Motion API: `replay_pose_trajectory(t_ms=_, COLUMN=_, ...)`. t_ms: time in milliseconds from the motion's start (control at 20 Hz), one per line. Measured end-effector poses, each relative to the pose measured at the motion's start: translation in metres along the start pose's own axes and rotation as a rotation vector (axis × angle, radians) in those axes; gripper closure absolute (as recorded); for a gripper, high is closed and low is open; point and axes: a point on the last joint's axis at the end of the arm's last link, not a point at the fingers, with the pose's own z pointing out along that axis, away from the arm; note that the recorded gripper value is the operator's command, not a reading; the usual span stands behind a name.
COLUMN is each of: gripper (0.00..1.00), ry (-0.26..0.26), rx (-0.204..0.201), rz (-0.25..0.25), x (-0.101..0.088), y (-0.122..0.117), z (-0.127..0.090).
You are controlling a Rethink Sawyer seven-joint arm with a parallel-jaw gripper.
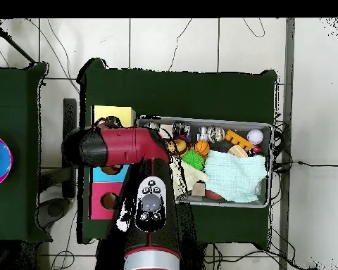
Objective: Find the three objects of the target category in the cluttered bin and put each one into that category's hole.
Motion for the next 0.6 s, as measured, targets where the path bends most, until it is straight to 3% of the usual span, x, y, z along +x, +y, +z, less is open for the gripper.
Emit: replay_pose_trajectory(t_ms=600, gripper=1.0, ry=0.01, rx=0.008, rz=0.034, x=-0.003, y=-0.024, z=-0.019)
